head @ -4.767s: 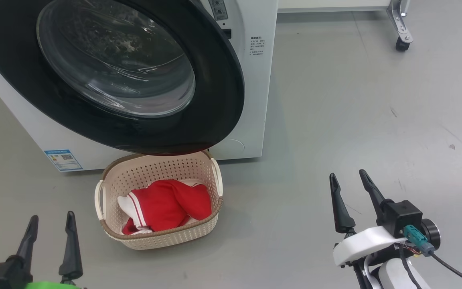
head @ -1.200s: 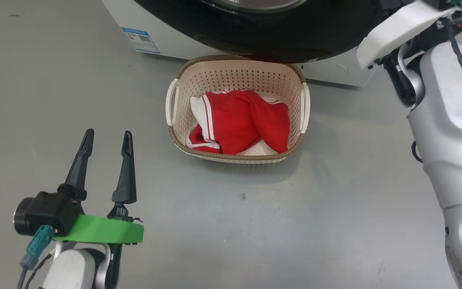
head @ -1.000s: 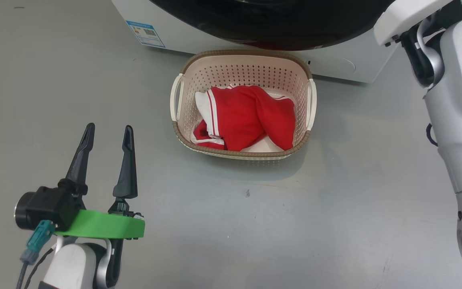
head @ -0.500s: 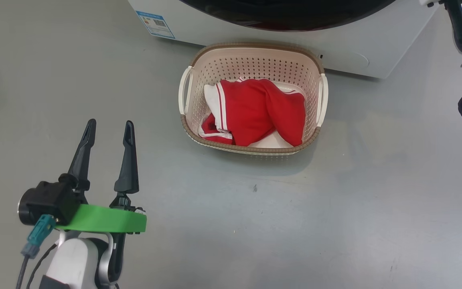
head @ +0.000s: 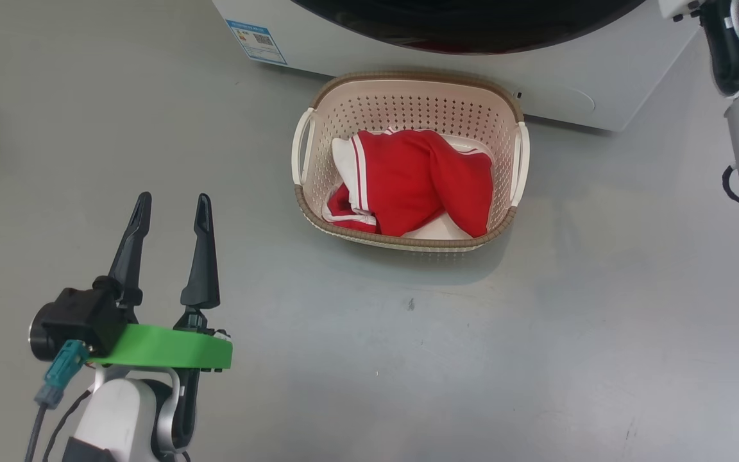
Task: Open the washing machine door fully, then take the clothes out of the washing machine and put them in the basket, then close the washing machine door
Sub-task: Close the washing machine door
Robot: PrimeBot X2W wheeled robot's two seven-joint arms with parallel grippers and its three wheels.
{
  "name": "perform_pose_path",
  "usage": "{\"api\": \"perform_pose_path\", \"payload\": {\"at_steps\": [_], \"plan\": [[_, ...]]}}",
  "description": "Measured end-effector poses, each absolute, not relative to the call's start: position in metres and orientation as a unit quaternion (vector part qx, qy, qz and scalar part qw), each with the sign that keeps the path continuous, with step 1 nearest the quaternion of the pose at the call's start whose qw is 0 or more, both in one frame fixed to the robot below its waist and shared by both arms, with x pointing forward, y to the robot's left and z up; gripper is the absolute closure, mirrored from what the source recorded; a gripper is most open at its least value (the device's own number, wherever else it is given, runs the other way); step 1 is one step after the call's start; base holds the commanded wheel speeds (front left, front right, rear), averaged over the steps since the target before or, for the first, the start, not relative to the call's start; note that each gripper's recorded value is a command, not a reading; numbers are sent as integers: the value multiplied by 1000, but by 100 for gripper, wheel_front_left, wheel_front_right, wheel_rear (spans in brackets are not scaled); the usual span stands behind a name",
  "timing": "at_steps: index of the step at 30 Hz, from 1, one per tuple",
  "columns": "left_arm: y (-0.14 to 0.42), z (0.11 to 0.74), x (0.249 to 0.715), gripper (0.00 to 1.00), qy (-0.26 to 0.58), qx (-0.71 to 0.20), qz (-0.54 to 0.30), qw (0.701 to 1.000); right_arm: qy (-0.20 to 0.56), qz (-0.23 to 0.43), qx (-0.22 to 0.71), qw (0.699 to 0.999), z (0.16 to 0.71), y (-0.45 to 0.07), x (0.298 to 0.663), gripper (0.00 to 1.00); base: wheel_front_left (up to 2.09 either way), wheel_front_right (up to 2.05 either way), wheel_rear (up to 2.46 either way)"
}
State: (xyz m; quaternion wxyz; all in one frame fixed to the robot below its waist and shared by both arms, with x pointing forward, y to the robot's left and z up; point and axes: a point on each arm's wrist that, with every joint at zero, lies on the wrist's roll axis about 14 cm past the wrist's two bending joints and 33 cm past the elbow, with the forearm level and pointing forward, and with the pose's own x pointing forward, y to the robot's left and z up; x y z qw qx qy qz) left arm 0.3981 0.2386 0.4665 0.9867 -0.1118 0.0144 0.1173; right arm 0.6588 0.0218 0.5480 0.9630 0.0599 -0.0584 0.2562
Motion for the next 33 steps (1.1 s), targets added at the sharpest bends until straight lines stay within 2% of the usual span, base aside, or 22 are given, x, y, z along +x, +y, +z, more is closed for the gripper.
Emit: {"api": "perform_pose_path", "payload": {"at_steps": [5,17,18,19,21,22,33], "plan": [[240,470,398,0,8,-114,118,986,-57,262,75,961,550,29,649,100,0,0,0],[231,477,404,0,-3,-124,104,987,-9,256,92,962,513,19,607,100,0,0,0],[231,477,404,0,-4,-129,105,986,-4,255,95,962,510,18,603,94,0,0,0],[231,478,405,0,-5,-132,104,986,1,254,96,963,506,16,598,78,0,0,0],[230,480,406,0,-9,-132,102,986,10,251,96,963,499,13,589,12,0,0,0],[229,481,407,0,-10,-133,99,986,14,249,97,964,496,11,585,0,0,0,0],[212,478,402,0,-1,-136,68,988,7,213,113,971,499,-28,538,0,0,0,0]]}}
